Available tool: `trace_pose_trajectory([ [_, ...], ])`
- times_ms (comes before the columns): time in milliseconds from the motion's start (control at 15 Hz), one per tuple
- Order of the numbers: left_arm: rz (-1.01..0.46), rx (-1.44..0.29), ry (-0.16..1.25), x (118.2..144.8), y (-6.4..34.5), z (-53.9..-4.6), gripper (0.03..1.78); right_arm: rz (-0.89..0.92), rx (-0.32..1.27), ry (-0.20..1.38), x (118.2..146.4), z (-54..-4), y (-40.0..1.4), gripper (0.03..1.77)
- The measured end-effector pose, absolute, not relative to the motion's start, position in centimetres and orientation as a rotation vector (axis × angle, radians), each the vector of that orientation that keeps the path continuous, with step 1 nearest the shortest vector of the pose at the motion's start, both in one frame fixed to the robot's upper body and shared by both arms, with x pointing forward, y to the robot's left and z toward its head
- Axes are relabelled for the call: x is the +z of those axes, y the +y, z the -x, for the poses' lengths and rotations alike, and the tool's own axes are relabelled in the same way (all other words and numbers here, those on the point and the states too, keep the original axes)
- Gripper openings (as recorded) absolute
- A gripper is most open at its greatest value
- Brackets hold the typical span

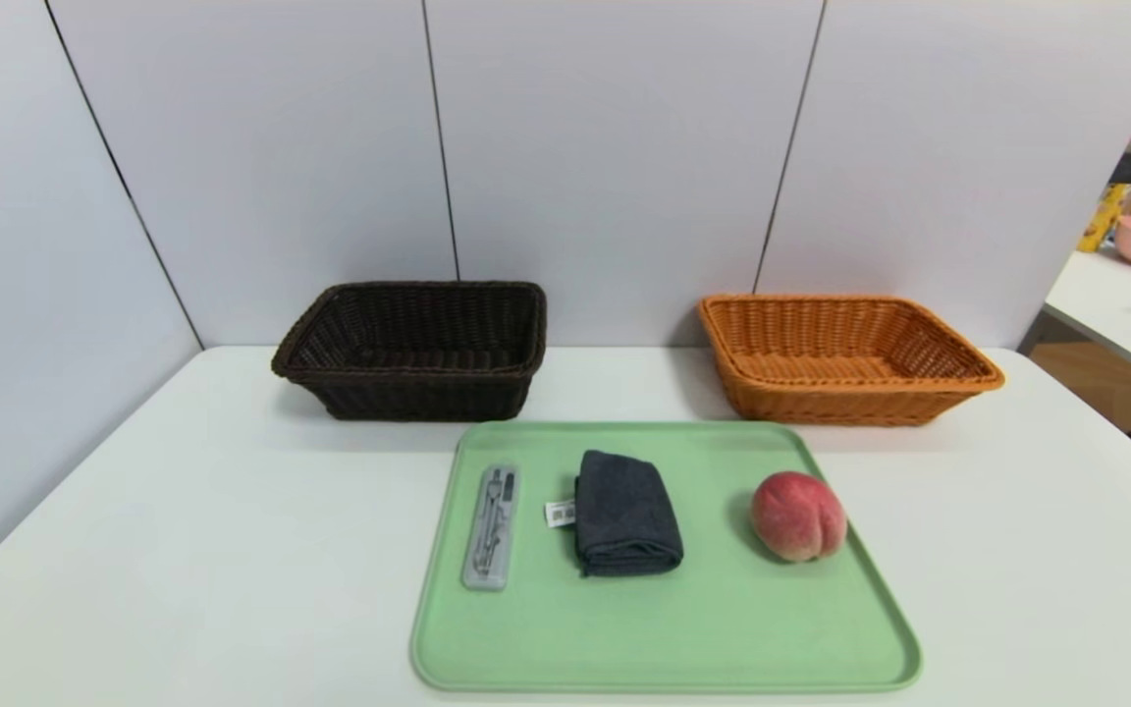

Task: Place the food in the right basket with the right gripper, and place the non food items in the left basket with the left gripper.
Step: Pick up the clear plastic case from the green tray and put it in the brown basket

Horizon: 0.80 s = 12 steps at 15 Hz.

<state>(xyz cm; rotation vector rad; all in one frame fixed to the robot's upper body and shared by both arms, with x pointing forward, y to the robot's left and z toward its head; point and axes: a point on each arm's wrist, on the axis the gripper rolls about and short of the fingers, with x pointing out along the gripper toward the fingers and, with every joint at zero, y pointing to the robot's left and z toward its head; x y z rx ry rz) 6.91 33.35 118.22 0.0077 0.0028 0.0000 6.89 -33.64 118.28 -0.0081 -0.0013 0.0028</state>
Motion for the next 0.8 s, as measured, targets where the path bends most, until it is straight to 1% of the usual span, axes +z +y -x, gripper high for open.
trace_pose_trajectory([
  [800, -0.008, 0.000, 0.002, 118.23, 33.35, -6.91, 1.69, 0.007, 0.002, -0.001, 118.28, -6.89, -33.64, 1.70],
])
